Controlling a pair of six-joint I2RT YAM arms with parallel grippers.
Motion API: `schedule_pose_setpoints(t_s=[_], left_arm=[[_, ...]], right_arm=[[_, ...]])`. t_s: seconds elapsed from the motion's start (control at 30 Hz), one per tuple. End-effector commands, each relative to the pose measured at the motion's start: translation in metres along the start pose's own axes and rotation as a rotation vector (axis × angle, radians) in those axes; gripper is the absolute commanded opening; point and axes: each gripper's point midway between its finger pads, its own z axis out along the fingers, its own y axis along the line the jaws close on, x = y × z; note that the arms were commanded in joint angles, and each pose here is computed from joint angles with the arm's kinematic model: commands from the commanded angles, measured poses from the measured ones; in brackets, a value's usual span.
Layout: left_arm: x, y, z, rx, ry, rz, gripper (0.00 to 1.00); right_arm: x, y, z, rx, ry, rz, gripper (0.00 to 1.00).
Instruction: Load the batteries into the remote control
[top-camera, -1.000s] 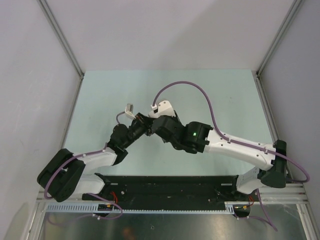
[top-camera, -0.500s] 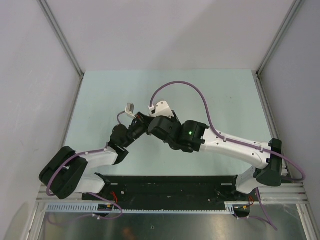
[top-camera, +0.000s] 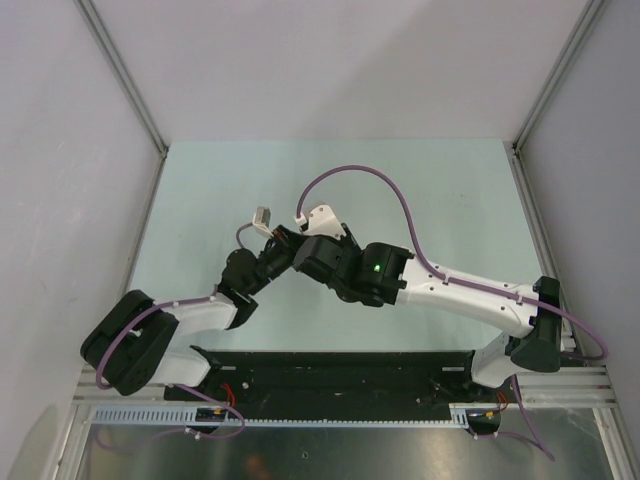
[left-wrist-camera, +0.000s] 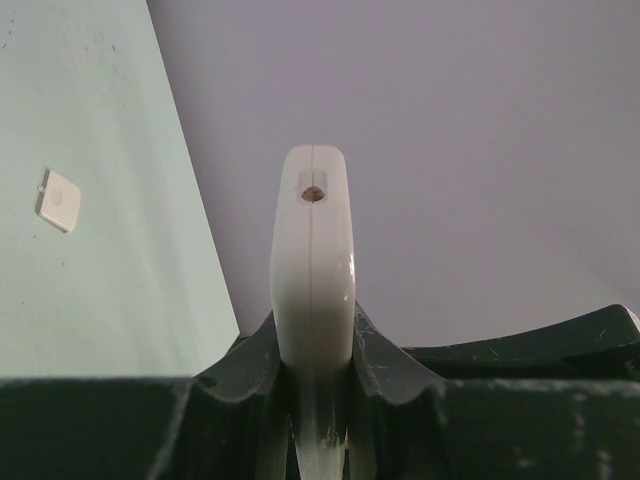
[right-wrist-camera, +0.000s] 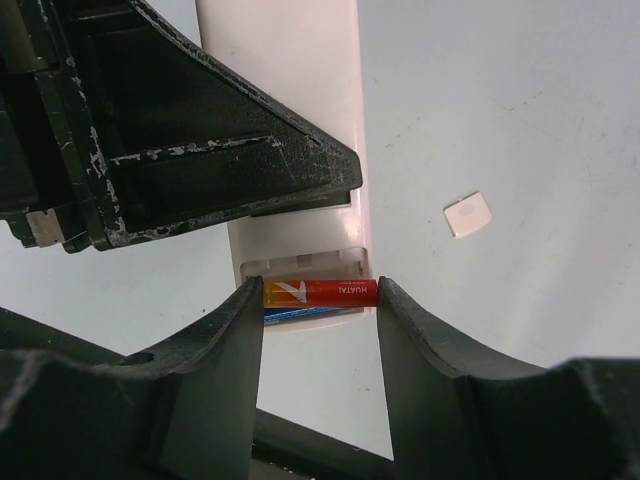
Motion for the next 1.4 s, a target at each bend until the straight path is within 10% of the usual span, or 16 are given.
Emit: schedule_pose_setpoints(t_s=[0.0, 1.37], left_arm=[[-0.0022, -0.0280, 0.0029, 0.096, 0.004, 0.009, 0.00], [-0.0036, -0.0242, 0.0001, 0.086, -0.011, 0.013, 0.00]], right_arm=[[-0.0131, 0.0023, -0.0056, -0.004, -0.030, 0.016, 0.09], [-0.0176, 0.0017, -0.0034, -0.006, -0.030, 0.064, 0.44]])
